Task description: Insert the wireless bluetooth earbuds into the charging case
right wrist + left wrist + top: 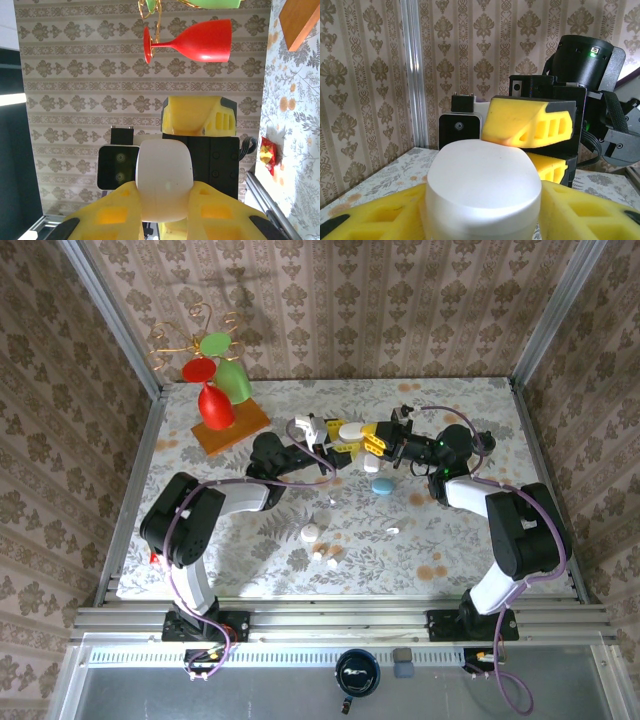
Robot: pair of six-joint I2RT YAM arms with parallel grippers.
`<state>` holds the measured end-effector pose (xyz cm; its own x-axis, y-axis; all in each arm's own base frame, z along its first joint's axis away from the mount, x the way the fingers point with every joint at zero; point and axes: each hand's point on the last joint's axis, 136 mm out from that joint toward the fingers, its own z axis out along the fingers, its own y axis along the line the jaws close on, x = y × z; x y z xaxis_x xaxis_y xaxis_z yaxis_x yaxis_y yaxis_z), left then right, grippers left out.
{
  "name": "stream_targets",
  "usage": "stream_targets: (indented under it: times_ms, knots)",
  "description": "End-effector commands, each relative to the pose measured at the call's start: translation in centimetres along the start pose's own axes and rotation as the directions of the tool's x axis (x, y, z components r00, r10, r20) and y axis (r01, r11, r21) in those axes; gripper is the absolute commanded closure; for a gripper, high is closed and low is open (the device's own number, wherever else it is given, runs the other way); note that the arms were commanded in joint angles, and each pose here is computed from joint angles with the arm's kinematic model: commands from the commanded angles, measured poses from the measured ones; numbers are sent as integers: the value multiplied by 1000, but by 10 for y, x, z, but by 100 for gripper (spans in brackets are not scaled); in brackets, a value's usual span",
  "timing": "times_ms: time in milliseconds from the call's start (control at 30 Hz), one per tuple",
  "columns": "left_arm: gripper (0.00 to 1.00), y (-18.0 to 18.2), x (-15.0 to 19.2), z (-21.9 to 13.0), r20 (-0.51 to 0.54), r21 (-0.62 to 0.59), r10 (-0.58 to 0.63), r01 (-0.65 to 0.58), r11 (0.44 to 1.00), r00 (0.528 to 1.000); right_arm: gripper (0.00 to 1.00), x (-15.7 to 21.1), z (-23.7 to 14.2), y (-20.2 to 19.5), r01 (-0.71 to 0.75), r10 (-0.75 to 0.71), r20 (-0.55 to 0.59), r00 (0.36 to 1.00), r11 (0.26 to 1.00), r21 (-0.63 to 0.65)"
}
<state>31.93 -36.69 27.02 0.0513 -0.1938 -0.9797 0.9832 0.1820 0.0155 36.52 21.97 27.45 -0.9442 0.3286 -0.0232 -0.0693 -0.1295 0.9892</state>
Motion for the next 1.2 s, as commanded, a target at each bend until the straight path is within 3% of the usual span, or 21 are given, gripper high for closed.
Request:
stream_targets:
  times_ms: [0, 467, 867, 967, 1167]
  knots:
    - [48, 3, -5, 5, 24, 16, 1, -2, 1000, 1000, 81, 3, 5, 14, 59, -59, -25, 998, 998, -35]
    - [52, 3, -8, 4, 30, 9, -12, 12, 1000, 999, 81, 3, 5, 10, 51, -52, -23, 998, 998, -31]
    - [49, 1, -13, 4, 37, 13, -8, 7, 1000, 999, 81, 1, 5, 5, 43, -44, -19, 999, 999, -24]
    - [50, 1, -14, 4, 39, 16, -6, 5, 1000, 999, 81, 1, 6, 3, 41, -42, -22, 999, 999, -21]
    - [64, 1, -14, 4, 37, 22, -11, 10, 1000, 999, 81, 0, 7, 3, 42, -42, -22, 999, 999, -21]
